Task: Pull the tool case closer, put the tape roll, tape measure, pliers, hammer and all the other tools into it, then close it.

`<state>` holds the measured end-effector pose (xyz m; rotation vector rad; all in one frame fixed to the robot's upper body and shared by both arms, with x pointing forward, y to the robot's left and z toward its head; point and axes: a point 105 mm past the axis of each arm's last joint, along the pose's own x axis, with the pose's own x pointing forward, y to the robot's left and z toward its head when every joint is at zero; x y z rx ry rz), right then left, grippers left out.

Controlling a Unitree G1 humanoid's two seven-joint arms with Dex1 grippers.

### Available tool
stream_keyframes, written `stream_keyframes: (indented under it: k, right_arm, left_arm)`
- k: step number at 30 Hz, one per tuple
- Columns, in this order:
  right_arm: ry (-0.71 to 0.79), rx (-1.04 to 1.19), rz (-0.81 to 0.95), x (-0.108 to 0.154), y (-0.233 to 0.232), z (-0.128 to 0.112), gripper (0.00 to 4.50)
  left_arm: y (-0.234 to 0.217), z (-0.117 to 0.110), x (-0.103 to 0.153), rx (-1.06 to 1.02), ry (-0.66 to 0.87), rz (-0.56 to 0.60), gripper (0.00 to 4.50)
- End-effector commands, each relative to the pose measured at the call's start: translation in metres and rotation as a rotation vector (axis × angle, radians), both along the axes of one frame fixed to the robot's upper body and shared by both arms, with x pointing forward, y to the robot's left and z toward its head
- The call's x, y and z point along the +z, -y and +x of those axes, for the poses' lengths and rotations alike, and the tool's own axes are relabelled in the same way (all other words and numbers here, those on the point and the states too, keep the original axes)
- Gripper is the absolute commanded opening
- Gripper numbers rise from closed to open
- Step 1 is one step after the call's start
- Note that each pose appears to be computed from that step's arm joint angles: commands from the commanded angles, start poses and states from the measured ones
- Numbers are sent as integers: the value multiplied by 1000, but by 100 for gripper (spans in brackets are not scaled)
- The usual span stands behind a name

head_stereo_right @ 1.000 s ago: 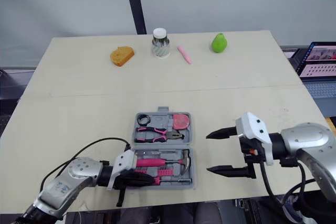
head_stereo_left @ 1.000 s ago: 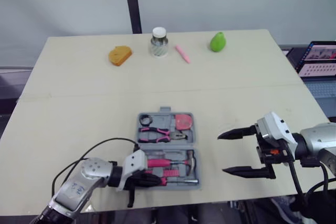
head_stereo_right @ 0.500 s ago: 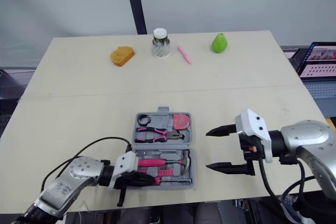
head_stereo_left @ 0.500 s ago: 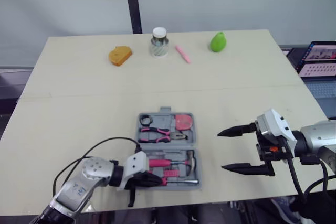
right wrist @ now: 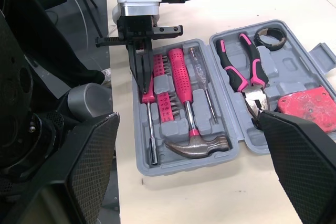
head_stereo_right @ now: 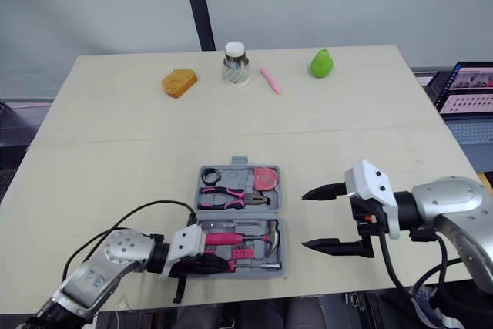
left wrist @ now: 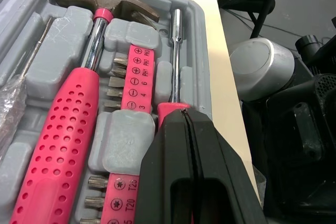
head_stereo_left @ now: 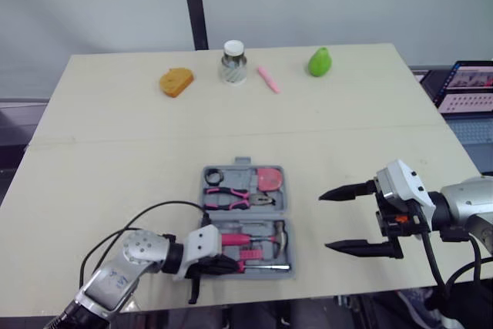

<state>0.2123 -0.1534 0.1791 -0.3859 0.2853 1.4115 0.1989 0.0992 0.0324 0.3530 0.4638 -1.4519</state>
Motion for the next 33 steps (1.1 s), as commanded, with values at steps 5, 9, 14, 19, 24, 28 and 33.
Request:
stream_keyframes:
  k: [5,9,14,19,24,28,33]
  right_arm:
    - [38,8,1,10,-1,-2,450]
    - [20,-15,30,9,0,-1,450]
    - [2,-111,75,3,10,8,450]
    - [-24,-266,108,-14,34,24,450]
    - [-34,-458,129,-35,70,44,450]
    - [-47,-554,147,-53,87,53,450]
    - [-33,-610,160,-68,93,62,450]
  left_arm:
    - [-4,-10,-16,26,-97,22,4]
    - [1,-8,19,69,-131,-144,4]
    - [-37,20,63,298,-80,-226,4]
    - [-110,45,82,623,81,-165,28]
    - [-172,37,78,846,160,-67,220]
    - [-201,26,67,929,180,0,427]
    - [-210,28,62,953,205,8,444]
